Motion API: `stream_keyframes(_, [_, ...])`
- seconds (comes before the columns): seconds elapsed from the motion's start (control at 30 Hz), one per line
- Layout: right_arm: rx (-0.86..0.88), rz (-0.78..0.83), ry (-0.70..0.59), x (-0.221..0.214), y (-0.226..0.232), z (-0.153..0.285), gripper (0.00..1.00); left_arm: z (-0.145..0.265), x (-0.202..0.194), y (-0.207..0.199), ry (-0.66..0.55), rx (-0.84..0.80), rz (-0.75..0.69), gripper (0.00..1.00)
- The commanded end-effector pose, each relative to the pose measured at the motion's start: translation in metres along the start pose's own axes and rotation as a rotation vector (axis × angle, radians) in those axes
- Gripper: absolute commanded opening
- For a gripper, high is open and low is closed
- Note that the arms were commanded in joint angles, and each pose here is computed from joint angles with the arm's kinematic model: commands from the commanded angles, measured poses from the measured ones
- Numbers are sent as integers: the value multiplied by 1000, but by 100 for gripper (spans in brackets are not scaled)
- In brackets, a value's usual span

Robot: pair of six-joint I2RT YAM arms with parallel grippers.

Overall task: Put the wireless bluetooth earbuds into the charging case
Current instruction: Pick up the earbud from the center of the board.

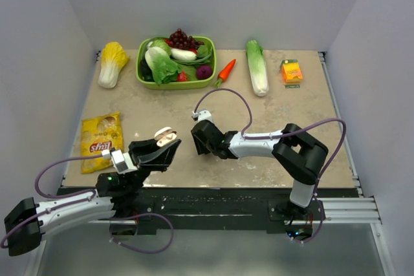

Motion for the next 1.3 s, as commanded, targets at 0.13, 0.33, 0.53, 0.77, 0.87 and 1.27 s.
stream_keyframes(0.13, [-23, -8, 12, -4, -9, 18, 55, 26, -6, 3, -30, -13, 26, 0])
stream_keyframes(0.33, [5, -70, -70, 16, -8, 38, 59, 27, -5, 4, -34, -11, 27, 0])
stream_keyframes(0.53, [5, -74, -94, 23, -12, 50, 60, 27, -6, 4, -33, -9, 25, 0])
stream_keyframes(0.77, [-21, -91, 12, 13, -5, 35, 56, 26, -5, 2, -37, -18, 33, 0])
stream_keyframes(0.87, [-43, -124, 28, 13, -4, 29, 56, 26, -6, 3, -33, -14, 31, 0])
stream_keyframes(1.27, [-44, -131, 48, 14, 13, 14, 57, 28, -6, 3, -37, -18, 36, 0])
Point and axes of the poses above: each gripper's point midway between its finger pads, its own z axis back along the fingers, its own y axis along the line the jaws close on, x = y × z, the point moved 4 cm from there along z, back along the fingers, and after that the axes turned 8 degrees about z, right-handed, at the moved point
